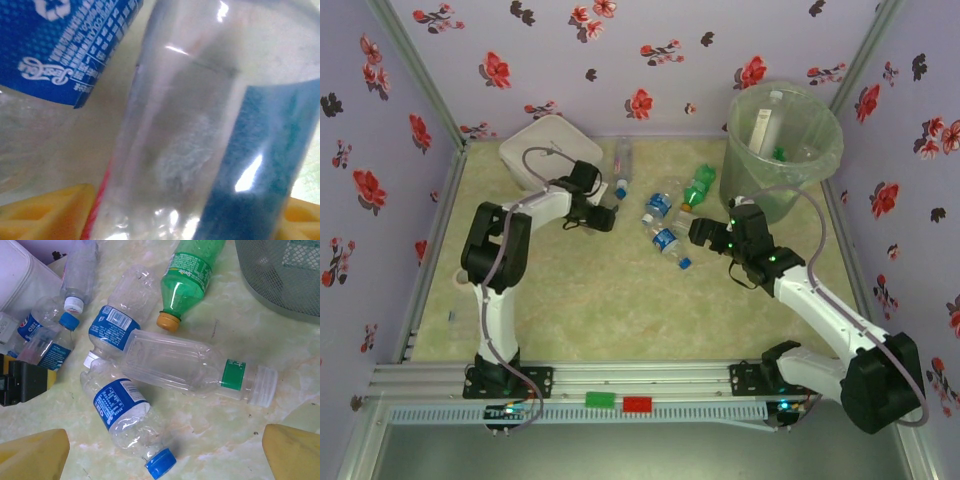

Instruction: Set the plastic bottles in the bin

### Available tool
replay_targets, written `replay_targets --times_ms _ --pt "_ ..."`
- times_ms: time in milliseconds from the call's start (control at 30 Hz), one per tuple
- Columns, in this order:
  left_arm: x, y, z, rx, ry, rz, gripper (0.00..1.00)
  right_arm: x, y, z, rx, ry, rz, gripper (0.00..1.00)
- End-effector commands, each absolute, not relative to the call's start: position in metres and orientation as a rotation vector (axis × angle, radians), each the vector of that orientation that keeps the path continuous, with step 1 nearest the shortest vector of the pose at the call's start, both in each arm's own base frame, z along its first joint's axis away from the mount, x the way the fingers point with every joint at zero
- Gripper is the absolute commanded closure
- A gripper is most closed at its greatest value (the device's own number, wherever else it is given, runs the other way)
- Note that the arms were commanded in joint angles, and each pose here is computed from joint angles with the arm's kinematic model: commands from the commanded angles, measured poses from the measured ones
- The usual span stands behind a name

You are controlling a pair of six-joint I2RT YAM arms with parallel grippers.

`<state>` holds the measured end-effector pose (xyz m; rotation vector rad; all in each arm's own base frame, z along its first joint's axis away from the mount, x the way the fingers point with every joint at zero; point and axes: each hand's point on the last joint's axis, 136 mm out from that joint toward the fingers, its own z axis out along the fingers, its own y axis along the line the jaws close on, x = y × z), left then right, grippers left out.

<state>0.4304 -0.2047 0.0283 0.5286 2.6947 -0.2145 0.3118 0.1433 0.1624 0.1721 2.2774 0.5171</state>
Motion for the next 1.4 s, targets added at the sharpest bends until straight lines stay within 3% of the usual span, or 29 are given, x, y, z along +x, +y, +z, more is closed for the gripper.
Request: replay_targets --times_ms 0,133,367,667,967,1367 --pt "0.421 -0.211 0.027 0.562 2.703 -0.240 0.39 0.316 0.151 0.162 0.187 2.253 0.563 0.00" --pt "0.409 -0.218 0.031 0.576 2.681 -0.262 0.52 0.320 0.158 0.166 0.197 2.229 0.620 0.00" --pt "0.382 -0.241 0.063 0.488 2.574 -0.478 0.64 0.328 0.176 0.172 0.177 2.230 0.721 0.00" --pt "0.339 -0.300 0.155 0.400 2.253 -0.997 0.67 0.336 0.206 0.200 0.174 2.127 0.960 0.00" --pt "0.294 -0.351 0.204 0.387 2.043 -1.282 0.67 0.321 0.237 0.246 0.023 1.954 1.189 0.00" --pt "0.269 -0.379 0.213 0.470 2.003 -1.321 0.67 0.315 0.250 0.242 -0.019 1.932 1.238 0.12"
